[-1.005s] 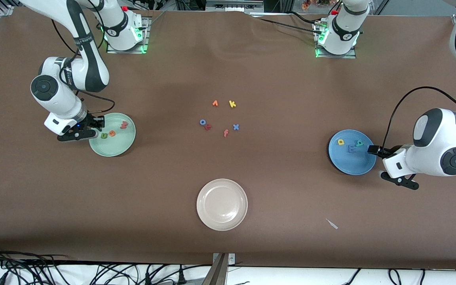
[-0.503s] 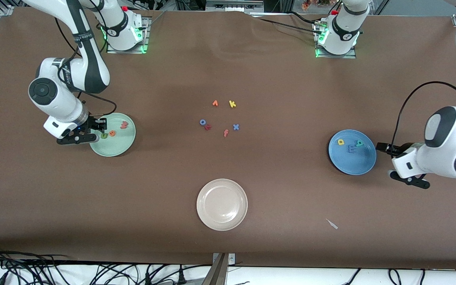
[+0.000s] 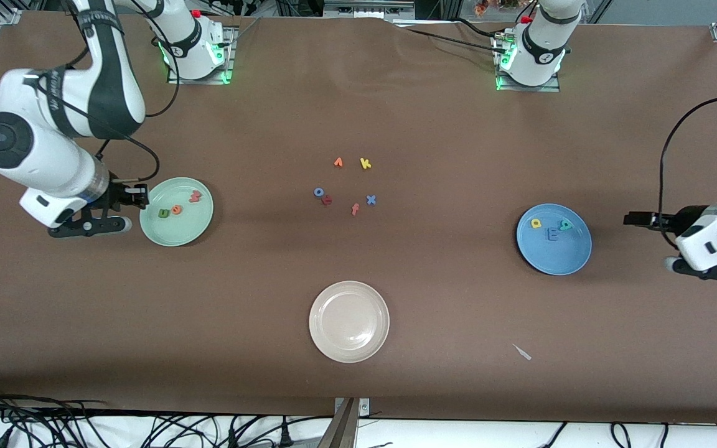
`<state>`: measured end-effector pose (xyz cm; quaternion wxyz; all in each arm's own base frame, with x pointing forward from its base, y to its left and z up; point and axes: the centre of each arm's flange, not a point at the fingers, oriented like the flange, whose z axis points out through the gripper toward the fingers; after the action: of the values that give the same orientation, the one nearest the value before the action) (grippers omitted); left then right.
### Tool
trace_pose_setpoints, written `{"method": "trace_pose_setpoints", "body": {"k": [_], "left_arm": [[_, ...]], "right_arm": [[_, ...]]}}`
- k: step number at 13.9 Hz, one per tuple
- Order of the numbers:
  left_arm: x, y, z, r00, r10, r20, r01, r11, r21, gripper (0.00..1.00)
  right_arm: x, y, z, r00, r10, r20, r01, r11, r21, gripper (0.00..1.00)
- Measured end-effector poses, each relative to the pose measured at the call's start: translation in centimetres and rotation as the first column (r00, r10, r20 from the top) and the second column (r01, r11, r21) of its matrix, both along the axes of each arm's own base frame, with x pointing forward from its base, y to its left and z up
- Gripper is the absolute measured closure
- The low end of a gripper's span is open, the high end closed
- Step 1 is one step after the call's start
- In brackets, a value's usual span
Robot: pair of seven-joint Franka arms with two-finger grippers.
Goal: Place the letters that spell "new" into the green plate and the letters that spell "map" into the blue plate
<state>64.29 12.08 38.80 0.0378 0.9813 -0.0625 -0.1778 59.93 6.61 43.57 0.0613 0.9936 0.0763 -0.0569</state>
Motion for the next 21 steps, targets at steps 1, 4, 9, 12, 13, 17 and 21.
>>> {"method": "trace_pose_setpoints", "body": {"k": [1, 4, 9, 12, 13, 17, 21], "left_arm": [[-0.2, 0.1, 0.8, 1.0, 0.015, -0.002, -0.015, 1.0, 0.014, 0.0], [-0.6, -1.3, 3.3, 0.995, 0.1, 0.012, -0.1, 0.992, 0.075, 0.0], [-0.9, -4.1, 6.6, 0.98, 0.19, 0.057, -0.196, 0.973, 0.121, 0.0], [-1.8, -5.7, 8.8, 0.968, 0.243, 0.065, -0.249, 0.962, 0.11, 0.0], [-2.3, -6.2, 9.7, 0.965, 0.252, 0.073, -0.259, 0.959, 0.114, 0.0], [-5.7, -6.9, 13.3, 0.951, 0.291, 0.1, -0.301, 0.948, 0.102, 0.0], [-9.5, -7.9, 15.5, 0.963, 0.247, 0.104, -0.258, 0.959, 0.112, 0.0]], "right_arm": [[0.3, 0.2, 1.5, 1.0, 0.001, 0.006, -0.001, 1.0, 0.001, 0.45], [0.9, 0.7, 4.2, 0.999, 0.007, 0.034, -0.007, 1.0, 0.003, 0.39], [0.7, 2.6, 8.2, 0.996, 0.044, 0.073, -0.047, 0.998, 0.044, 0.02], [-0.3, 2.2, 10.7, 0.995, 0.054, 0.089, -0.064, 0.992, 0.11, 0.0], [-0.6, 1.8, 11.4, 0.994, 0.052, 0.092, -0.063, 0.99, 0.122, 0.0], [-2.1, -1.1, 14.4, 0.994, 0.015, 0.106, -0.03, 0.99, 0.139, 0.0], [-3.8, -1.7, 16.5, 0.996, 0.009, 0.091, -0.021, 0.99, 0.14, 0.0]]}}
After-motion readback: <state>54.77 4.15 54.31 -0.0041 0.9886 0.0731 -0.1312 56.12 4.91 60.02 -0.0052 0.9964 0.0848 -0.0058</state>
